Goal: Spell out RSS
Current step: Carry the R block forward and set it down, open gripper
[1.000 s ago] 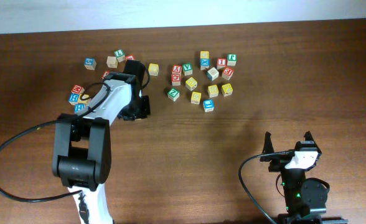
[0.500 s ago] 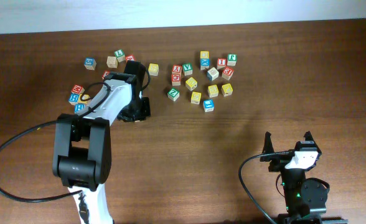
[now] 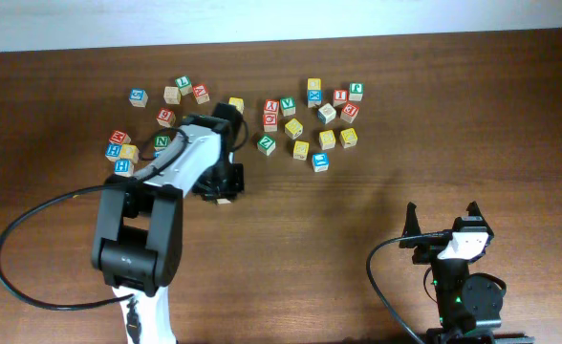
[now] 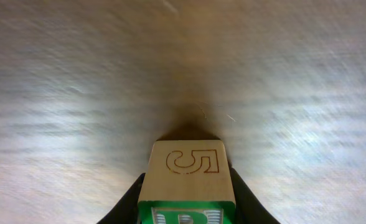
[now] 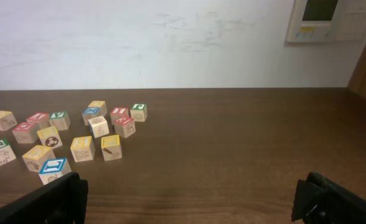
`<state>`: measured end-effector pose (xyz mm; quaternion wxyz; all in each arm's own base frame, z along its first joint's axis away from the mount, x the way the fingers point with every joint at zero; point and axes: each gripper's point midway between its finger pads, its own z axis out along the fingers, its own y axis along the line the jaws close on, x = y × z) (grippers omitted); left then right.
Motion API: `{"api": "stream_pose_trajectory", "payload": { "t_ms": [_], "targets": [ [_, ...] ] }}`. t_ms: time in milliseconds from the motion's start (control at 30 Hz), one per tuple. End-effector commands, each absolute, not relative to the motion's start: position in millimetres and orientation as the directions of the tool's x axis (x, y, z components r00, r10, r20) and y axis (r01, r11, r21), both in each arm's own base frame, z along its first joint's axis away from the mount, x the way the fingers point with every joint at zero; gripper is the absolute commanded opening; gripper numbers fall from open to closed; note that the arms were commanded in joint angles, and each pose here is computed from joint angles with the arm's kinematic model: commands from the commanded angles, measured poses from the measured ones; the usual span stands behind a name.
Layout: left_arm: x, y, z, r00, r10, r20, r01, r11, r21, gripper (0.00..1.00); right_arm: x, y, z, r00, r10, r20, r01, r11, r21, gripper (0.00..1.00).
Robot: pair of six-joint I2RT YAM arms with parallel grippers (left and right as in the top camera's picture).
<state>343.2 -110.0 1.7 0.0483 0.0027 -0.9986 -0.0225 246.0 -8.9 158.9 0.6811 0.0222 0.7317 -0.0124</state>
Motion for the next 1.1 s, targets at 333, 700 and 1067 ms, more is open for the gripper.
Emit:
{"api": "stream_pose_trajectory", "payload": {
  "t_ms": [333,700,1067],
  "targets": [
    [295.4,-133.6,4.5,-0.971,-0.026,0.237,-0.007,0.997,0.083,0.25,245.8,-11.1,156.1,-0.076,0.009,-0.997,0.058,0.998,0.004,0.98],
    [295.2,-133.6,4.6,-0.971,-0.026,0.238,-0.007,0.997,0.083,0.46,245.8,-11.1,156.1,-0.076,0.009,-0.997,0.058,0.998,0.004,0.98],
    [310.3,-138.9,53.4,-0.992,-0.019,0.127,-0.015,0.999,0.033,0.46,245.8,-11.1,156.1,-0.076,0.009,-0.997,0.058,0.998,0.004,0.98]
  ]
}}
